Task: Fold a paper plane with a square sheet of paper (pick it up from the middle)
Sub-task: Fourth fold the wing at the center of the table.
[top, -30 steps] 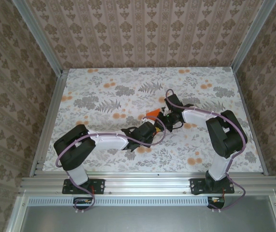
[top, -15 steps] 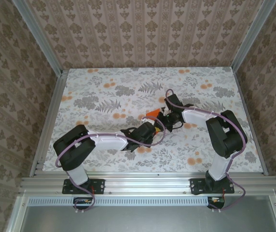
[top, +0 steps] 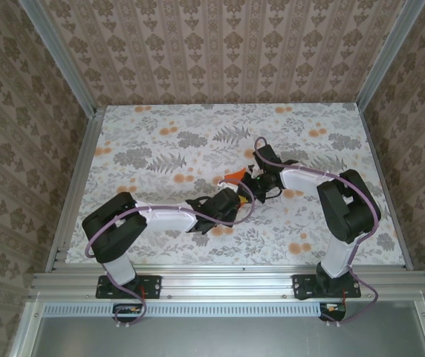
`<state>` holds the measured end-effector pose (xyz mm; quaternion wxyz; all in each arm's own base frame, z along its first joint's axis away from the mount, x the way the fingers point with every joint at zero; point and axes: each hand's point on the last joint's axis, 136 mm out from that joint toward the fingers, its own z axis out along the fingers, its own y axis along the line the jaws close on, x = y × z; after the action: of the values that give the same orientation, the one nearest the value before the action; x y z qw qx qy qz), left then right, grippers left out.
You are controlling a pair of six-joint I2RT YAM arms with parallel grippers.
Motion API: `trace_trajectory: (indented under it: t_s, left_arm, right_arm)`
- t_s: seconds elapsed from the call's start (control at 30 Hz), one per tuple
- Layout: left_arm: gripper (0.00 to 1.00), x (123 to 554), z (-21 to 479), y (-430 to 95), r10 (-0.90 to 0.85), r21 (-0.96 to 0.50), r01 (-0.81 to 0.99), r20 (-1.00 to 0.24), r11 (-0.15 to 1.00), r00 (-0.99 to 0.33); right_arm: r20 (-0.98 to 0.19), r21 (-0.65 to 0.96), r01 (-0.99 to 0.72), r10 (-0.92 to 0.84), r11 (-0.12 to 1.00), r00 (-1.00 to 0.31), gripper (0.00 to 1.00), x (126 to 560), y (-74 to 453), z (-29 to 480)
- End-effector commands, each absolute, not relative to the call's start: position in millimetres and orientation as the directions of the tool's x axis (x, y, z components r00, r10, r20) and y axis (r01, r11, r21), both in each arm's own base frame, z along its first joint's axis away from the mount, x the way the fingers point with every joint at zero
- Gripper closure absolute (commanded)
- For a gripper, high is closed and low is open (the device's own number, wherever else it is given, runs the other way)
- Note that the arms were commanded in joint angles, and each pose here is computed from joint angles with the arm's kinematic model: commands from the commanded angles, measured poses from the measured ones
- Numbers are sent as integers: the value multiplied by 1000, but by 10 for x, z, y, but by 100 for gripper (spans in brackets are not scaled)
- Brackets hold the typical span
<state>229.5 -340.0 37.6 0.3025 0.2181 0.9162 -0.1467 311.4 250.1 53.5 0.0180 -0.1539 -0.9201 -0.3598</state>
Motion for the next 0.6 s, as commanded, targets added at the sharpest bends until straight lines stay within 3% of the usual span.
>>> trace_trajectory:
  t_s: [0.0,0.27,0.43,0.57]
  left_arm:
    - [100,2264,374,-3357,272,-178,463,-609,868,-745]
    - [100,2217,233,-3270,165,-314,403,-575,860,-802]
    - [100,2200,193,-3256,134,-372,386,-550,844,-824]
    - [100,2203,164,-3214,92,-415,356,-535,837,-840]
  right_arm:
    - [141,667,272,241,694,-960,79,3119,2546,625]
    - [26,641,175,207,747,-978,48,3181,2355,879]
    - [-26,653,120,182,747,-983,43,3180,2288,990]
    - [-24,690,86,140,719,-990,49,3124,2362,980]
